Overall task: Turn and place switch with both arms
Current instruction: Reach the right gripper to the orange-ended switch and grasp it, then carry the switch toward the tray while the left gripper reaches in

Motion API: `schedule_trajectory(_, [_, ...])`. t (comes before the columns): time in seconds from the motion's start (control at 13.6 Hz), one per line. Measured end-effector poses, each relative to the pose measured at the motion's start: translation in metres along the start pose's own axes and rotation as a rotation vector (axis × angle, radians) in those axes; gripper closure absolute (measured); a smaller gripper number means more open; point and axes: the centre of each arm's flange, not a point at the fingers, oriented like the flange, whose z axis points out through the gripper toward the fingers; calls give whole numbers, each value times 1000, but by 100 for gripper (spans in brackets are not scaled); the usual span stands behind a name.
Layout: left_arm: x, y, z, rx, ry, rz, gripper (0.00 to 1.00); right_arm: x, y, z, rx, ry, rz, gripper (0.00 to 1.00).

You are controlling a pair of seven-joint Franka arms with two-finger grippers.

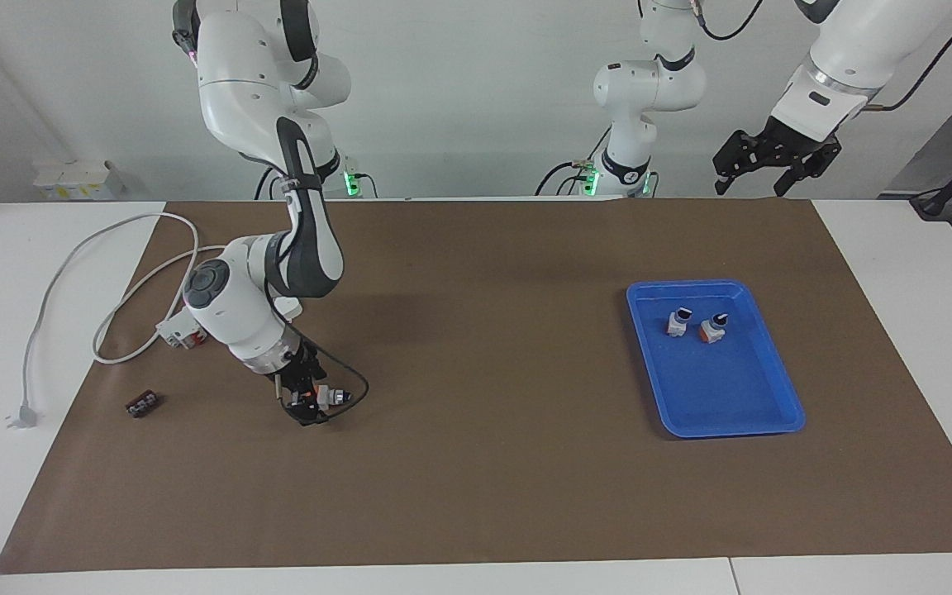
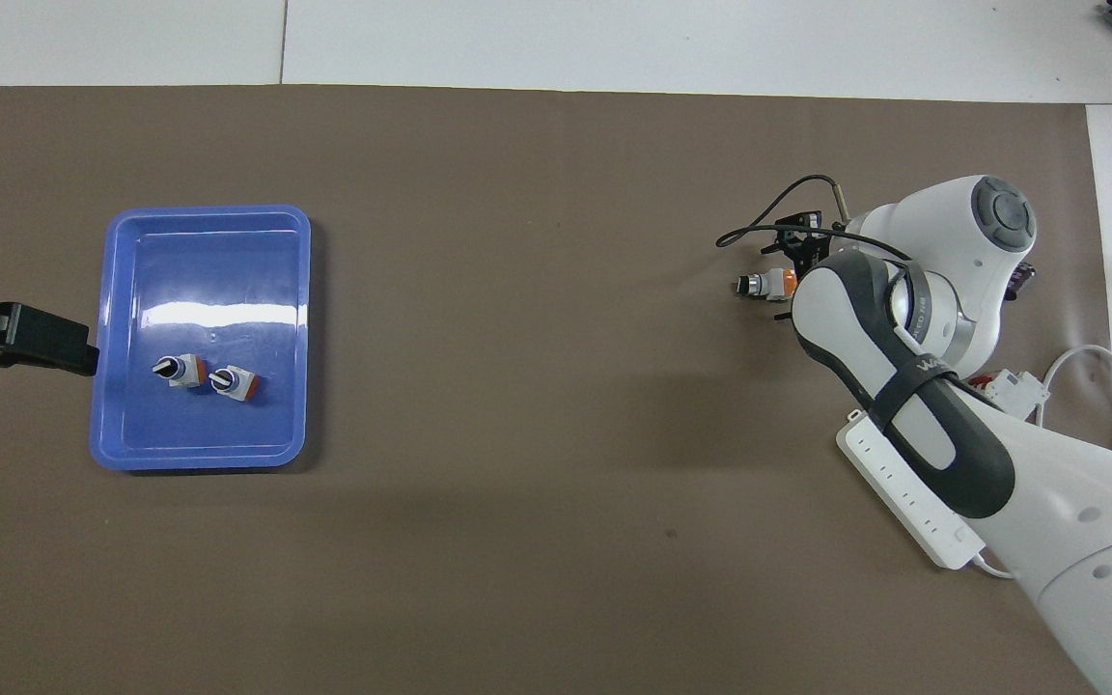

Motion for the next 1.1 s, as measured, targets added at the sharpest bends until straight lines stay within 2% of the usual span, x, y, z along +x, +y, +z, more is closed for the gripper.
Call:
schedule_trajectory(0.07, [0,0,0,0,0,0,0,0,0,0,0,0,-6,8])
schedule_trajectory(0.22, [0,0,0,0,0,0,0,1,-1,-1,2,1,-7,30])
schedule_trajectory(0.37, [0,0,0,0,0,0,0,1,-3,-4,7,1,-17,56])
schedule_trajectory(0.59, [0,0,0,0,0,0,0,-11,-14,-15,37,-8,-165,59])
schedule_trajectory(0.73, [0,0,0,0,0,0,0,-40,-27,-33,72,-87,-190,59])
schedule_trajectory(1.1, [0,0,0,0,0,0,0,-128,-37,-132,192,-407,-121,59])
